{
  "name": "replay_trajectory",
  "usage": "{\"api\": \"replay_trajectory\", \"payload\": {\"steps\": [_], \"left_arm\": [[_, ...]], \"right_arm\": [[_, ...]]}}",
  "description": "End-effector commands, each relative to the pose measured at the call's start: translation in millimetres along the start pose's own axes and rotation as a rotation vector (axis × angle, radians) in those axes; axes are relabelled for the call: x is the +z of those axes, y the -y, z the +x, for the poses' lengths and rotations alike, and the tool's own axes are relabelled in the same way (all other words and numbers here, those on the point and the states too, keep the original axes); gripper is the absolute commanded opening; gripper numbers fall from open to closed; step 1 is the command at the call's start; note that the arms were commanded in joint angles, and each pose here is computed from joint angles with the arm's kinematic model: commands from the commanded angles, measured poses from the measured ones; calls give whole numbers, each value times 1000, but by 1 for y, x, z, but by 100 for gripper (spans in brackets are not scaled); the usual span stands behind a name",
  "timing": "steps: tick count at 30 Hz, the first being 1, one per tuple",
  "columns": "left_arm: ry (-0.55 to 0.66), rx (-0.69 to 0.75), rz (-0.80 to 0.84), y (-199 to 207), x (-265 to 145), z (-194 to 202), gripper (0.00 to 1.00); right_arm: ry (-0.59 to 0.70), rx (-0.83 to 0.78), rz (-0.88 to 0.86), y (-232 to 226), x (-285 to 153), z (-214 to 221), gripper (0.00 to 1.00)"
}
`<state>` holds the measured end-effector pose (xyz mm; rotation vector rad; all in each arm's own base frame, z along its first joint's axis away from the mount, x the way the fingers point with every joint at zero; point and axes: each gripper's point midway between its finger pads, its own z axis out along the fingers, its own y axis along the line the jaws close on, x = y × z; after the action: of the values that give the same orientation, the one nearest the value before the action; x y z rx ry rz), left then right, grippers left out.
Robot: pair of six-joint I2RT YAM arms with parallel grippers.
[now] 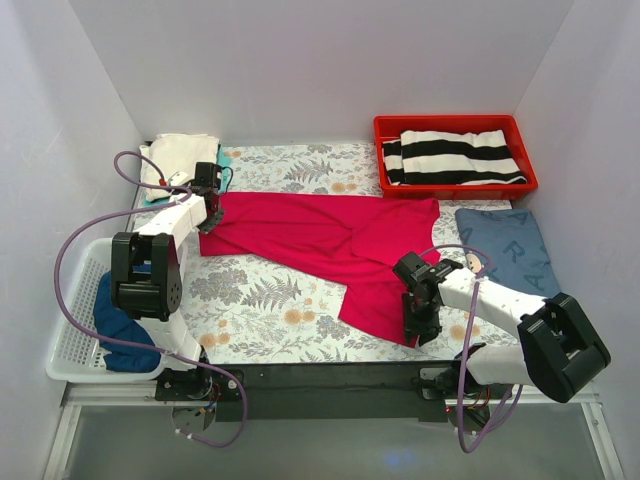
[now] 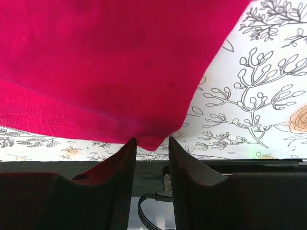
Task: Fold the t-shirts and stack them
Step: Grap the side of the flattened tshirt closest away from the robot with both arms
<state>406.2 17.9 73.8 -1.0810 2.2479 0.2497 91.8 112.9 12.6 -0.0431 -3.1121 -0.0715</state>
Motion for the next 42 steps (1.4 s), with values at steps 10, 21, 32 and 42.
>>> {"api": "replay_trajectory", "payload": {"steps": [10, 21, 32, 42], "left_arm": [[43, -11, 22, -3, -19, -17, 0], [17, -15, 57, -22, -44, -3, 0], [-52, 51, 52, -79, -90, 61, 0], [-56, 30, 16, -103, -106, 69, 0]], "right_arm": [[-19, 7, -25, -6, 27, 5, 7], [38, 6, 88, 5, -23, -3, 1], [160, 63, 160, 13, -70, -24, 1], [308, 182, 261, 40, -110, -33, 1]]}}
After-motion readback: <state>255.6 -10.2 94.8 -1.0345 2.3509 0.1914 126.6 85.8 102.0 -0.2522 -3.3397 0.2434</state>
